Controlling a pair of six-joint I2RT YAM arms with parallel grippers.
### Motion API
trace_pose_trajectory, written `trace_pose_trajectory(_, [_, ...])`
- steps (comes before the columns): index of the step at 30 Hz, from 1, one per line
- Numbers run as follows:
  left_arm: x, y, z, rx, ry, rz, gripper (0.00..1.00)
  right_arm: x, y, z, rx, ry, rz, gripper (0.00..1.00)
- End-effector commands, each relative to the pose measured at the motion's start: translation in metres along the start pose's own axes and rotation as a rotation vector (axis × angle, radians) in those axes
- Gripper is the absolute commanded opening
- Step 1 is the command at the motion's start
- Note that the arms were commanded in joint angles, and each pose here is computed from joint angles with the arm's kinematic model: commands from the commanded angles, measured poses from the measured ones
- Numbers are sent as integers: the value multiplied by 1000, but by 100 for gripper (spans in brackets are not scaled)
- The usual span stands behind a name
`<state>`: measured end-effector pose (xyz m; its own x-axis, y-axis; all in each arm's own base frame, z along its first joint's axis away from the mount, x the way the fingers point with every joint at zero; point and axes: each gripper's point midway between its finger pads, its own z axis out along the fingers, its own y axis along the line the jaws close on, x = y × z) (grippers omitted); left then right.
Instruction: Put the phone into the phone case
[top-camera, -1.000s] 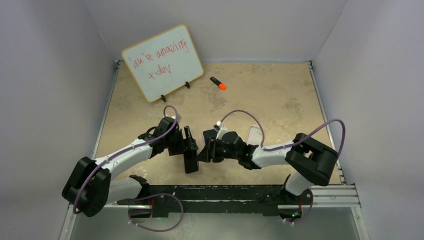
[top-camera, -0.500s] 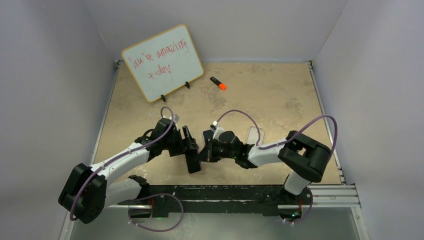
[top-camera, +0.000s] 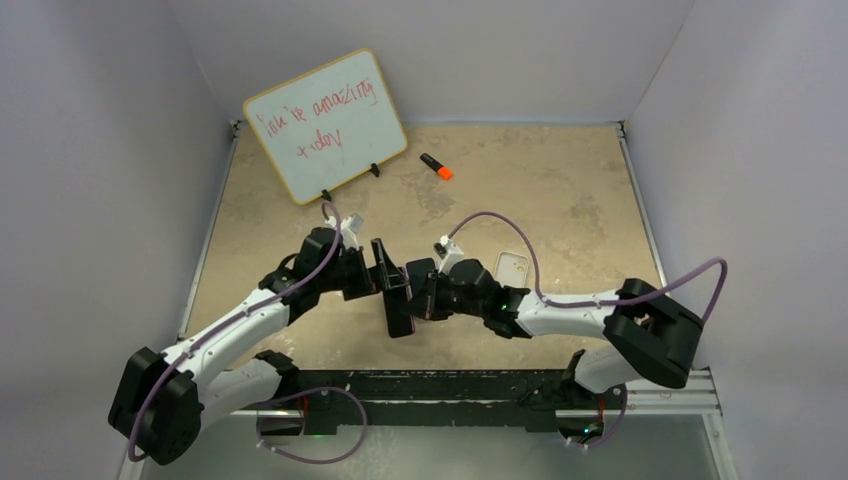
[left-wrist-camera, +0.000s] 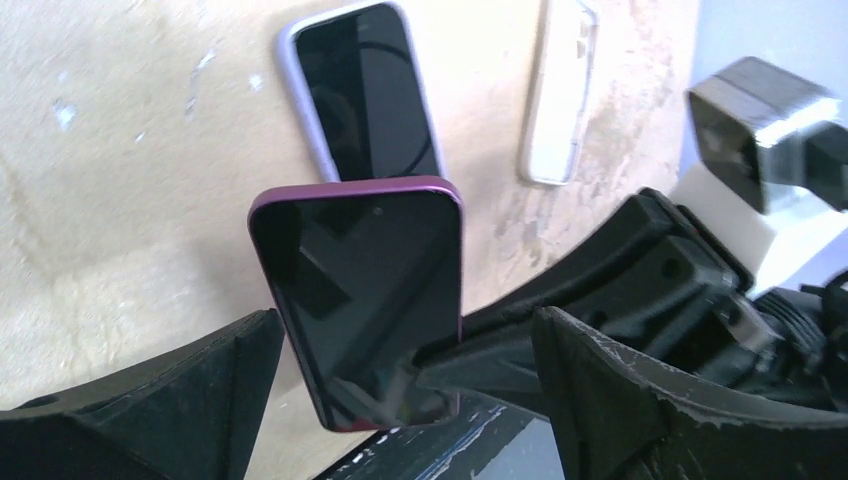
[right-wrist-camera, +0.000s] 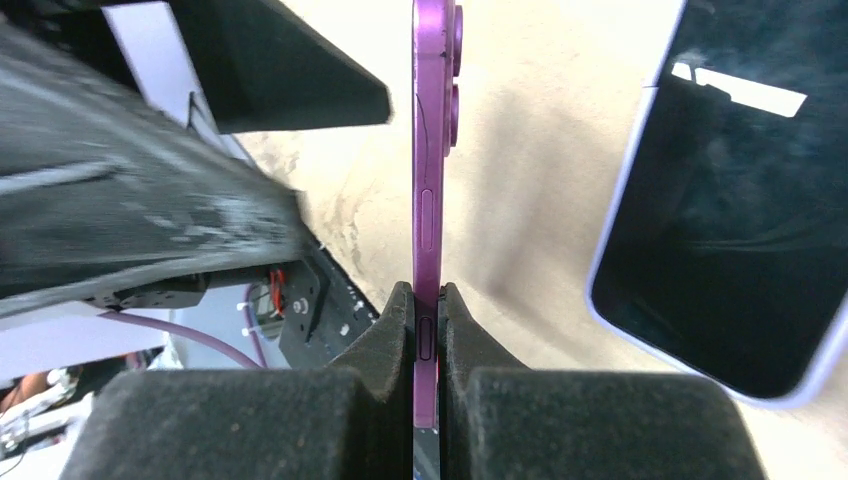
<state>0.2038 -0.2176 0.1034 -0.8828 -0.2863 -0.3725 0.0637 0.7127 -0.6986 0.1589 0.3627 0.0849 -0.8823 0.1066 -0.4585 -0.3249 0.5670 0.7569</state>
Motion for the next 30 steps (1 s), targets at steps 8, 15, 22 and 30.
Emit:
trace_pose_trajectory(8, [-41, -72, -19, 209, -67, 261, 97, -84, -46, -64, 201, -257, 2, 0])
trace_pose_trajectory(15, [-39, -81, 13, 245, -6, 267, 86, -120, -87, -112, 388, -337, 30, 0])
trace_pose_trajectory(22, [-49, -101, 48, 265, 3, 276, 78, -125, -128, -154, 553, -336, 95, 0])
trace_pose_trajectory(30, [-49, -103, 94, 232, 32, 200, 68, -119, -145, -158, 551, -301, 163, 0])
